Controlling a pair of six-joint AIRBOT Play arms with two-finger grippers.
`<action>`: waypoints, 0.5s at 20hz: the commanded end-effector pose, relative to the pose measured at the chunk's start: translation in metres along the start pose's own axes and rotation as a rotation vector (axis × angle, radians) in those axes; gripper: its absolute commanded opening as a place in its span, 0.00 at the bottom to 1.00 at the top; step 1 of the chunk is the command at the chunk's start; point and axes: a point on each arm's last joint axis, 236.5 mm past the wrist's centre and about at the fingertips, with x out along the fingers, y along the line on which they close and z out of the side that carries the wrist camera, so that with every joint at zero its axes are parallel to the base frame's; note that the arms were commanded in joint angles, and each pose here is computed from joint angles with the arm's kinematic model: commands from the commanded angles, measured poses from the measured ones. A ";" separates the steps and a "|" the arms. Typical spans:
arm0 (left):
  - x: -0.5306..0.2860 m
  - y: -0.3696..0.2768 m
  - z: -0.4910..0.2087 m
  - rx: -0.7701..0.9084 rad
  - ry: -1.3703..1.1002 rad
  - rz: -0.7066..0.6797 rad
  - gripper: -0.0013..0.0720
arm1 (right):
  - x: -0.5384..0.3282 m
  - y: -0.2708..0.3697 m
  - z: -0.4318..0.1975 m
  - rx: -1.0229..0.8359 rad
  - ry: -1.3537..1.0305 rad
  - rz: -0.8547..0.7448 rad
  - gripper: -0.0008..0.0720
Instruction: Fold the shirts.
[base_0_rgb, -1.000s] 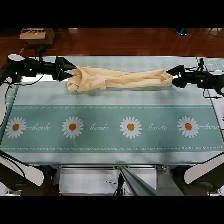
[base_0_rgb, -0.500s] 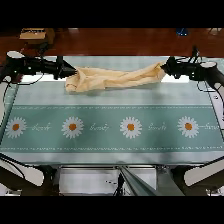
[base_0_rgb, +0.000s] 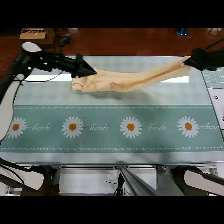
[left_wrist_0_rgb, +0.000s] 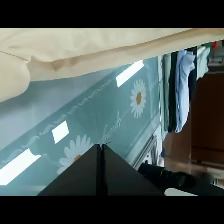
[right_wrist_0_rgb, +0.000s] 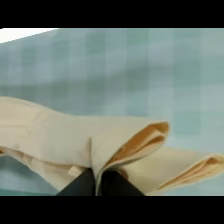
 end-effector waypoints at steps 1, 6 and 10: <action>0.068 -0.038 -0.030 0.070 0.082 -0.022 0.05 | -0.071 0.014 -0.025 -0.074 0.017 -0.083 0.05; 0.152 -0.080 -0.088 0.119 0.197 -0.071 0.05 | -0.137 0.040 -0.059 -0.109 0.006 -0.115 0.05; 0.200 -0.093 -0.122 0.145 0.231 -0.069 0.05 | -0.171 0.054 -0.082 -0.116 -0.007 -0.132 0.05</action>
